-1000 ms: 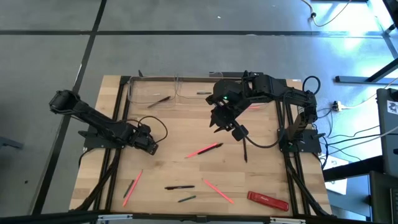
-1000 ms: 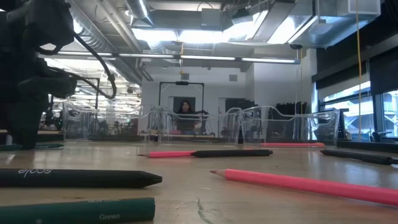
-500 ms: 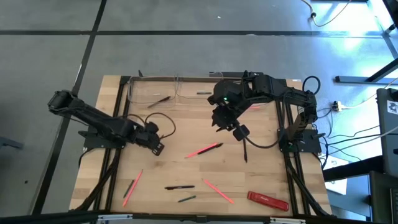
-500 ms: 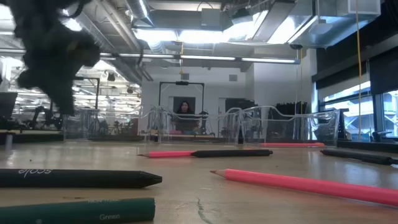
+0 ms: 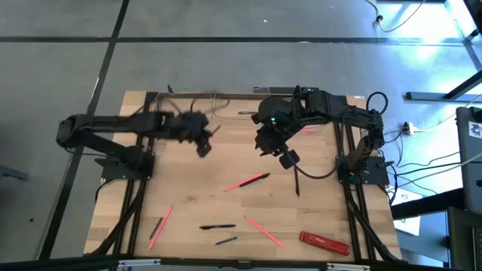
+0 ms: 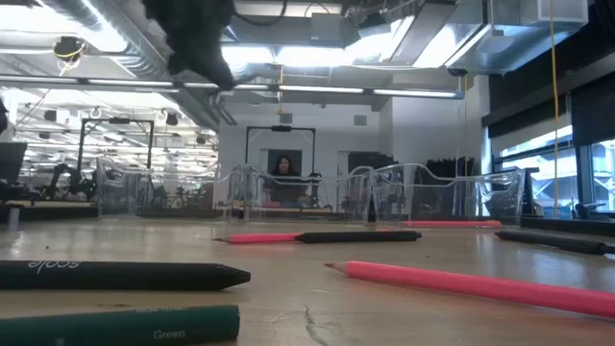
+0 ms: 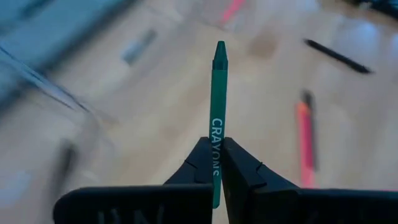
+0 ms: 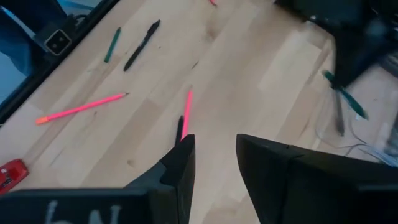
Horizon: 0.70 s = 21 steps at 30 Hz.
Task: Sort crayons/erasers/pens/pencils in bins
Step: Put the green crayon into the middle transparent bin
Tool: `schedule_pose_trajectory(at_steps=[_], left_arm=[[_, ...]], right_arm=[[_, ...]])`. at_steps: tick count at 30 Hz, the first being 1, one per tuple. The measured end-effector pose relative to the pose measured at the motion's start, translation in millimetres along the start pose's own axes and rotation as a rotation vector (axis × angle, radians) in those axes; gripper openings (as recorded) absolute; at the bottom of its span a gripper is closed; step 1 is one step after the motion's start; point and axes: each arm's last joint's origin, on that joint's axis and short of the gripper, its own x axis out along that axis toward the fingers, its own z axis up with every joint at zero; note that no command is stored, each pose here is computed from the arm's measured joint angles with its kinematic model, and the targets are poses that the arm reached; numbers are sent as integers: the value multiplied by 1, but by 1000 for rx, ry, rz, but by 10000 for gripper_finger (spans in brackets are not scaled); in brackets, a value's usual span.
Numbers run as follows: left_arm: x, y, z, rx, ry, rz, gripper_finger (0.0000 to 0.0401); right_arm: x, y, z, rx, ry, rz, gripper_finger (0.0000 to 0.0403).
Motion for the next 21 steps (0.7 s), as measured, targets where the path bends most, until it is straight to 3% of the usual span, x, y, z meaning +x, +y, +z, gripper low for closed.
schedule_pose_trajectory(at_steps=[6,11,21], left_arm=[[35,47,38,109,-47,27,2],[79,81,60,200,-101,-8,2],[166,113,49,274,-53,-31,6]], right_arm=[[0,-2,1,5,3,-39,120],[-1,-7,-1,86,29,-123,120],[-3,-16,-6,205,39,-171,120]])
